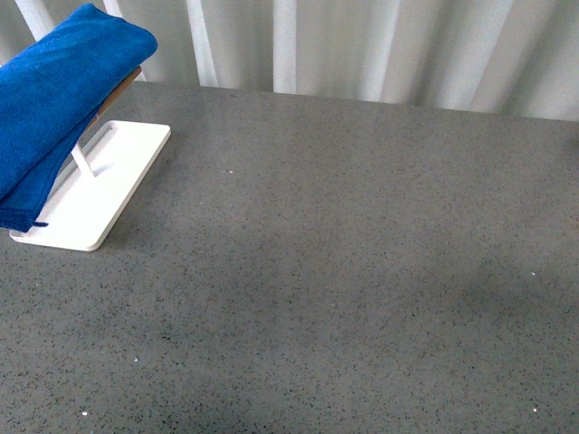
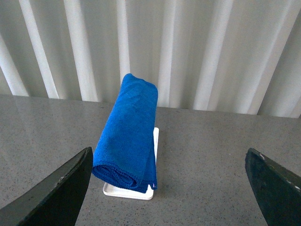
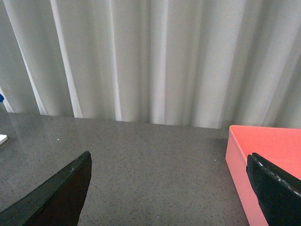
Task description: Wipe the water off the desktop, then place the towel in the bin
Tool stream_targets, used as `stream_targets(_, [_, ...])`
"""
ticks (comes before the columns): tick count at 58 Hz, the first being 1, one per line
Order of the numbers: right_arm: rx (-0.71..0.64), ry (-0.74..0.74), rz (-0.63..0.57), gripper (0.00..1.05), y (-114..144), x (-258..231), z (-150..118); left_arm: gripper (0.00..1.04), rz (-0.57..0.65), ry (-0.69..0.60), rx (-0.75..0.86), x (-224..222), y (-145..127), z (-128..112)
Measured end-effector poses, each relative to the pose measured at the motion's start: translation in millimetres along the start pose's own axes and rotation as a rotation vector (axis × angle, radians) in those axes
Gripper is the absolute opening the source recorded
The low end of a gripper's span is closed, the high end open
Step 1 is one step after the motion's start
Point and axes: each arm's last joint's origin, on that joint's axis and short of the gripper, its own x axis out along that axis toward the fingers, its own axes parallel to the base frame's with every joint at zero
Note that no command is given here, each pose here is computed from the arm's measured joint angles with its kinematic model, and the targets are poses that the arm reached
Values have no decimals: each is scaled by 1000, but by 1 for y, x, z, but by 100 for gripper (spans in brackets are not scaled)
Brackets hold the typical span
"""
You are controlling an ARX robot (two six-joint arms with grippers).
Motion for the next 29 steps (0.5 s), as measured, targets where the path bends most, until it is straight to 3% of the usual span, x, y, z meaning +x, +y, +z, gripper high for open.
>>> stream_targets(29, [0, 0, 0, 98, 0, 0, 0, 98, 0, 0, 0, 0, 0, 0])
